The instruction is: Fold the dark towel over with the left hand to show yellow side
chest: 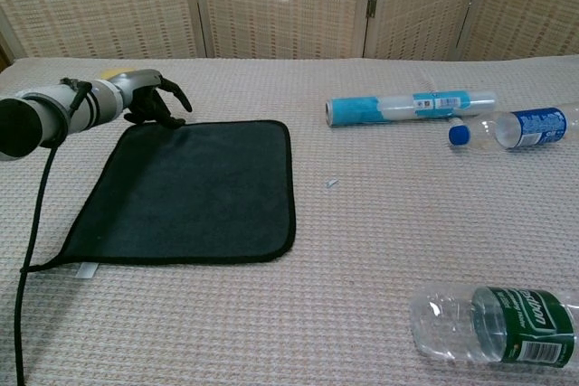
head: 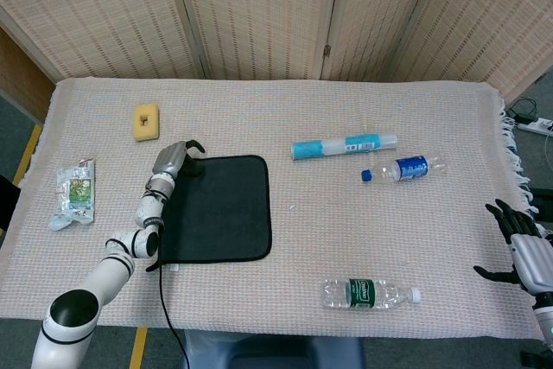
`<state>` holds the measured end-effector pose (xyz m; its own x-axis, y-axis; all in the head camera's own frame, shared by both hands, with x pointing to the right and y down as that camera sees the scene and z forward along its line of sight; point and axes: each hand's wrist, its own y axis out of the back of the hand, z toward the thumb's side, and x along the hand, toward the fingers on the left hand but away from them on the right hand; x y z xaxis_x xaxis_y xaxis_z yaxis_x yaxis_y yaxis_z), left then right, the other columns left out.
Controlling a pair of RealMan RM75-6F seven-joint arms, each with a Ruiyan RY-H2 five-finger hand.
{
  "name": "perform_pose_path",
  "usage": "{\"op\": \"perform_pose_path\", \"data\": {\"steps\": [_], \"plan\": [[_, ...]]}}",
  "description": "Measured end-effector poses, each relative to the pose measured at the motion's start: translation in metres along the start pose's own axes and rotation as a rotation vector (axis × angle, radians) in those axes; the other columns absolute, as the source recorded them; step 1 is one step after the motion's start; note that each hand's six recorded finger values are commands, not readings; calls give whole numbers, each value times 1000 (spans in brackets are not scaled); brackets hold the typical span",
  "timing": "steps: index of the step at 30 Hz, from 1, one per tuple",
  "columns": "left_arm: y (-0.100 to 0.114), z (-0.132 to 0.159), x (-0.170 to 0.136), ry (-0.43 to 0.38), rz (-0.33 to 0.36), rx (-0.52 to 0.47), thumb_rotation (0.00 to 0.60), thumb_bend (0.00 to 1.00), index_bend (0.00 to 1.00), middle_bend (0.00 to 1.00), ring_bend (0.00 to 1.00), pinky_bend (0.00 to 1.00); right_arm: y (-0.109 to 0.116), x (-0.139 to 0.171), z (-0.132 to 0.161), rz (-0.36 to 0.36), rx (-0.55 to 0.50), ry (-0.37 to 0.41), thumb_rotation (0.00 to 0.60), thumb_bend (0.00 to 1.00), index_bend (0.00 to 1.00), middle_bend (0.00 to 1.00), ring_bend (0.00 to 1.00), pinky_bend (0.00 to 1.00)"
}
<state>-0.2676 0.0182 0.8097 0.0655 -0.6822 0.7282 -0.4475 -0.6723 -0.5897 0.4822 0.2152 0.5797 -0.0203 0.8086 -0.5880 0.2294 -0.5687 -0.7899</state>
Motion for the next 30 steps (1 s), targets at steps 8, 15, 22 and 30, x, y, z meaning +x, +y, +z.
{"op": "perform_pose_path", "data": {"steps": [8, 15, 22, 30], "plan": [[-1, -3, 4, 30, -29, 8, 600, 469, 384, 1000, 1000, 1000, 0, 0, 0, -1, 1, -4, 600, 123, 0, 0, 0, 0], [-4, -4, 6, 49, -42, 4, 600, 469, 380, 1000, 1000, 1000, 1, 0, -1, -3, 0, -5, 600, 123, 0, 0, 0, 0], [-8, -4, 6, 53, -52, 5, 600, 470, 399, 1000, 1000, 1000, 1, 1, -1, -3, -1, -7, 600, 123, 0, 0, 0, 0], [-14, -7, 5, 60, -66, 12, 600, 469, 443, 1000, 1000, 1000, 1, 1, -2, -2, -4, -7, 600, 123, 0, 0, 0, 0]]}}
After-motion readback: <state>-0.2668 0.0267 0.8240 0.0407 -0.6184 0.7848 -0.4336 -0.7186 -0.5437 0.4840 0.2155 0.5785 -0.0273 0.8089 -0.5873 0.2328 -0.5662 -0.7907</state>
